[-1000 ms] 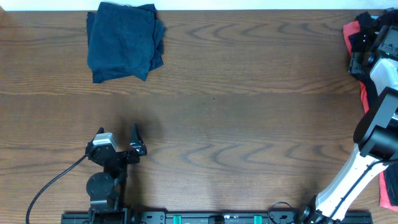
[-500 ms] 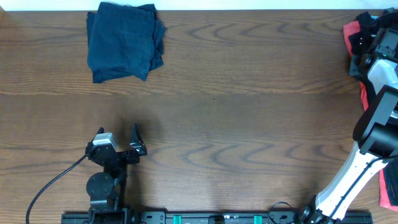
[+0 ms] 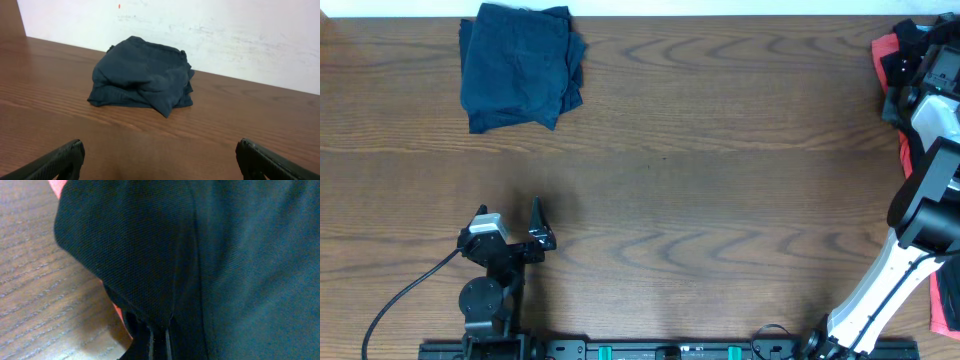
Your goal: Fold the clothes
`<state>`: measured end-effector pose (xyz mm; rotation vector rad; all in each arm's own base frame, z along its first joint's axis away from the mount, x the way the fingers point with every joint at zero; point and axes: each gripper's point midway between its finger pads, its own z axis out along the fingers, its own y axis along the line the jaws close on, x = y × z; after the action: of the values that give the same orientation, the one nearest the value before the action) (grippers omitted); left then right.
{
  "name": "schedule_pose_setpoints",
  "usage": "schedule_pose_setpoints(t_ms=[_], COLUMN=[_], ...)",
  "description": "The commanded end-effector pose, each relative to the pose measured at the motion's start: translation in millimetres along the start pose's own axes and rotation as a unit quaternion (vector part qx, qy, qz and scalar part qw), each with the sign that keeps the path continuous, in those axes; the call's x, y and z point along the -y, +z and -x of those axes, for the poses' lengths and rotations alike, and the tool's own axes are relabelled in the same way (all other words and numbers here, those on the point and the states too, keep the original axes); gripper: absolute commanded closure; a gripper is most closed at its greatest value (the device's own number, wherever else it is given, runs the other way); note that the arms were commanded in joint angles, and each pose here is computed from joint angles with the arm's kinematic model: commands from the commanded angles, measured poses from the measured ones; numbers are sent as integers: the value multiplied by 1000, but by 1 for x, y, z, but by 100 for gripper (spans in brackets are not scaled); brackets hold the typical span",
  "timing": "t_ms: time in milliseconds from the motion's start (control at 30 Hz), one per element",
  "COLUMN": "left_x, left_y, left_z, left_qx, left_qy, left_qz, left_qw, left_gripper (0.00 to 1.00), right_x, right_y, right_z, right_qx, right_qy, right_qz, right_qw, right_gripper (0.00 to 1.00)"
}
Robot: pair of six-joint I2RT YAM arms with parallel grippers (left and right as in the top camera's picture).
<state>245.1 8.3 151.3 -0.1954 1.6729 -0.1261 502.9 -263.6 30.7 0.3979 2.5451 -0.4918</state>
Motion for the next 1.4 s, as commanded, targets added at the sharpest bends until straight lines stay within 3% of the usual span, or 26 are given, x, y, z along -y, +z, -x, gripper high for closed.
schedule_pose_setpoints(t_ms=[0, 400, 1067, 1367], left_x=[-4, -4, -4, -4], left_y=[1, 1, 1, 1], left_z=[-16, -16, -16, -16], left_qx=[-26, -26, -26, -26], left_qy=[2, 2, 2, 2], left_qz=[7, 7, 7, 7], left_qw=[1000, 1000, 1000, 1000], left_gripper=[2, 2, 2, 2], right_x=[20, -2, -193, -195], right_y=[-40, -93, -157, -160], right_z=[31, 58, 61, 61], right_qx=[42, 78, 110, 114], right_qy=[48, 58, -75, -80], right_qz=[-25, 20, 134, 114], right_qw=[998, 995, 982, 984], right_gripper=[99, 99, 99, 99])
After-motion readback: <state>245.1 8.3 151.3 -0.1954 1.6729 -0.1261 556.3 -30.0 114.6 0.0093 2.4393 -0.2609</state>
